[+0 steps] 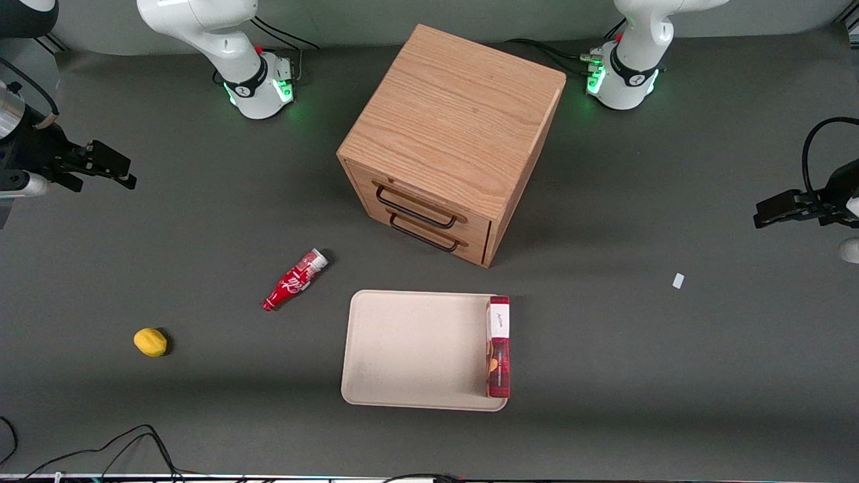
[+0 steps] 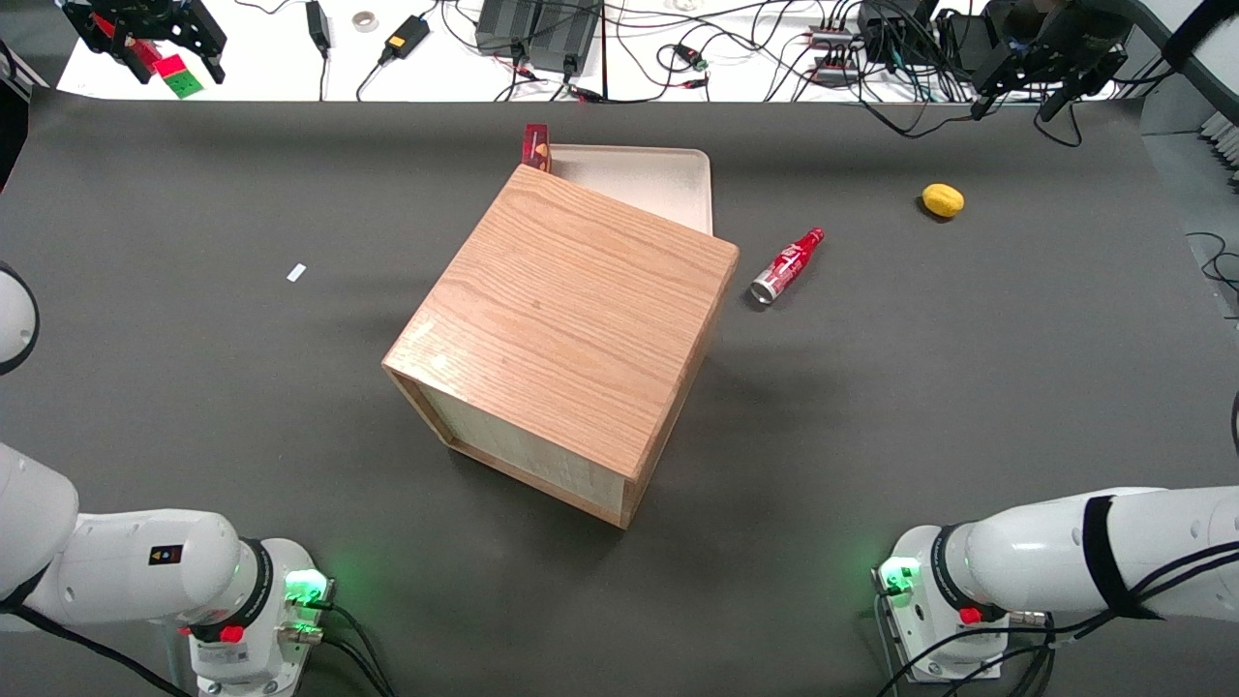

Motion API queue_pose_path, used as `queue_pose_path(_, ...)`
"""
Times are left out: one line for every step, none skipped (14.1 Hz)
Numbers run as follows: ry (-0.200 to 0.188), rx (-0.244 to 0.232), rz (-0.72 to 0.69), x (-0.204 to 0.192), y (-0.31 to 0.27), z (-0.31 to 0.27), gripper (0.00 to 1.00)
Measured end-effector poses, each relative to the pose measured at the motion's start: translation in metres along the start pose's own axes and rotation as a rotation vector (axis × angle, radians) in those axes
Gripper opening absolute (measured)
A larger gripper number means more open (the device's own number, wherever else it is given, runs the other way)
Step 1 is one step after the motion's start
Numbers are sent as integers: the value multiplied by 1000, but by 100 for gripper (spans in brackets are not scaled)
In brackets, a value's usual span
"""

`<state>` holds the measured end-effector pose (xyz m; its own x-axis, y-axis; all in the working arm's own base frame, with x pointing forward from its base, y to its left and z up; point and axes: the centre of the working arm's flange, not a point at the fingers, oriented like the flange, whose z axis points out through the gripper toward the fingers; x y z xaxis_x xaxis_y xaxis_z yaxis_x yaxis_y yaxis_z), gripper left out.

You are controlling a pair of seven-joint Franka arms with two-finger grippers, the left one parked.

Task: Place coke bottle on tray
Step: 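Move the open right gripper over the red Coca-Cola bottle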

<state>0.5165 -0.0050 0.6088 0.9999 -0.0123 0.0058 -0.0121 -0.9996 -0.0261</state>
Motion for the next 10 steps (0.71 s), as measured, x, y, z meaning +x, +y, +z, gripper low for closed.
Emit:
queue_pose_path(-3, 0, 0, 0, 0, 0, 100)
queue_pose_path(-10, -1, 0, 0, 0, 1, 100)
queue_pose_path(-16, -1, 0, 0, 0, 3, 100)
queue_pose_path(-21, -2, 4, 1, 0, 5, 100)
queue_pose_path(-27, -3, 15, 3, -1, 8, 100)
queue_pose_path(-36, -4, 24, 4, -3, 11, 100)
queue_pose_path(-50, -6, 31, 5, -6, 16, 100)
queue_pose_path(-66, -9, 51, 6, -10, 20, 100)
queue_pose_path(-76, -13, 86, 8, -15, 25, 100)
queue_pose_path(-85, -18, 124, 10, -21, 31, 100)
